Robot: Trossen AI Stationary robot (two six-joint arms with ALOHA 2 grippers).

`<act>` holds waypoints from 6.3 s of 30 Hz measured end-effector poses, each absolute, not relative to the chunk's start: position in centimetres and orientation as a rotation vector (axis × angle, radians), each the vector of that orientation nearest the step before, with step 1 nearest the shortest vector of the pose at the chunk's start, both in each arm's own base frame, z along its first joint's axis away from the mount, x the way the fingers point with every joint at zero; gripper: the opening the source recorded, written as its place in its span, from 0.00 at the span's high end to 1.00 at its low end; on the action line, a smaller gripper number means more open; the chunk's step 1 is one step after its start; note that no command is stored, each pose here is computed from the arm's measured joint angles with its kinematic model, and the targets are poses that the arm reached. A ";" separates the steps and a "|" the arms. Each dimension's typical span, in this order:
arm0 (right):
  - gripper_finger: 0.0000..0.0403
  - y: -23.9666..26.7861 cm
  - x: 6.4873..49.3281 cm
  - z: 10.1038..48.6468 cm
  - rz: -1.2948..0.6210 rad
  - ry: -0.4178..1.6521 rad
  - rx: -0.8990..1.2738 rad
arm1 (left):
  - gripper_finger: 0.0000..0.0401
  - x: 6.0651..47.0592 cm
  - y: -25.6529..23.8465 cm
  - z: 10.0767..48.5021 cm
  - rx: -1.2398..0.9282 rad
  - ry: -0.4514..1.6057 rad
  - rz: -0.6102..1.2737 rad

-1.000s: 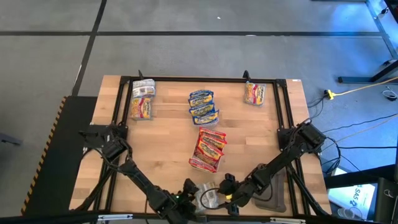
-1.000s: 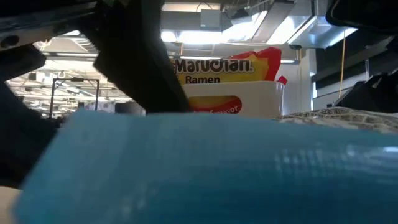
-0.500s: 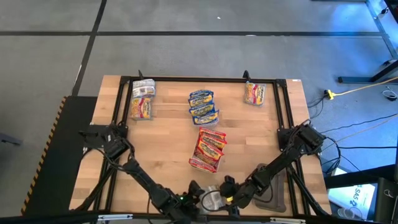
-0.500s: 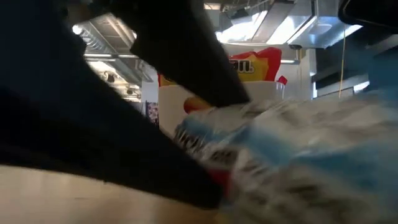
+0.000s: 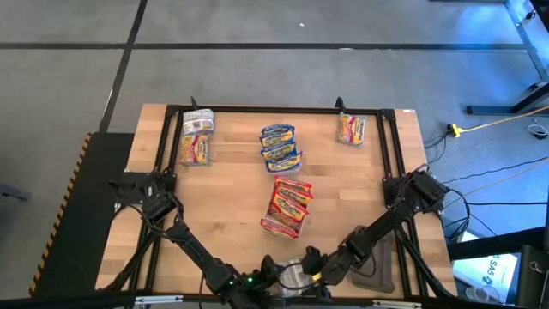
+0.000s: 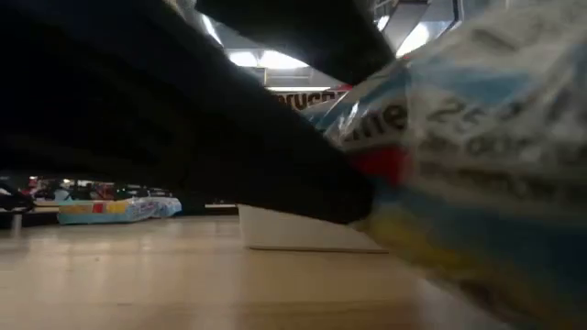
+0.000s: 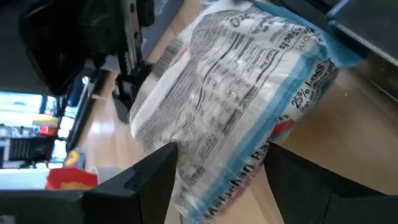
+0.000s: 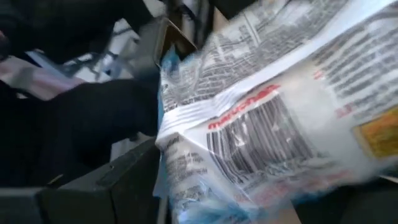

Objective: Sort Maruchan noodles
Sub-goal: Put the light blue noodle pack into the black bin

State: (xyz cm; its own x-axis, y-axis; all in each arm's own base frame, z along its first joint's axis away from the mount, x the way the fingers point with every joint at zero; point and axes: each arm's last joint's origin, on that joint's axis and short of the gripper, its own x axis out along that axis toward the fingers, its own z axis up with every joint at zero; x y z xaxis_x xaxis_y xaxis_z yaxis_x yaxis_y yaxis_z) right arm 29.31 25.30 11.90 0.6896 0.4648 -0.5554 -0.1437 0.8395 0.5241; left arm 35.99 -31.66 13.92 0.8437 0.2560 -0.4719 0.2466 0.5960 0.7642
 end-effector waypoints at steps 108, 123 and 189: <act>0.33 17.3 29.1 24.0 0.969 0.722 1.132 | 0.67 38.1 -33.6 23.8 1.022 0.227 0.426; 0.20 11.7 31.1 24.4 0.972 0.735 1.125 | 0.67 36.3 -35.3 23.7 0.751 0.187 0.480; 0.20 13.9 22.5 30.3 0.375 0.581 0.208 | 0.67 43.1 -18.3 26.1 -0.307 0.825 0.152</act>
State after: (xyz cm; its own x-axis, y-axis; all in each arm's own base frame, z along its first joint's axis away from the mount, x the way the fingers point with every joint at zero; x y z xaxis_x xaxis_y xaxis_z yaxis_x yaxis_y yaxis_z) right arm 22.46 13.91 30.30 0.7712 0.4011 -0.4943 -0.2852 0.9119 0.2950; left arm 43.06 -18.31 26.09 0.6706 0.0143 -0.7417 -0.2513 0.9451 -0.2090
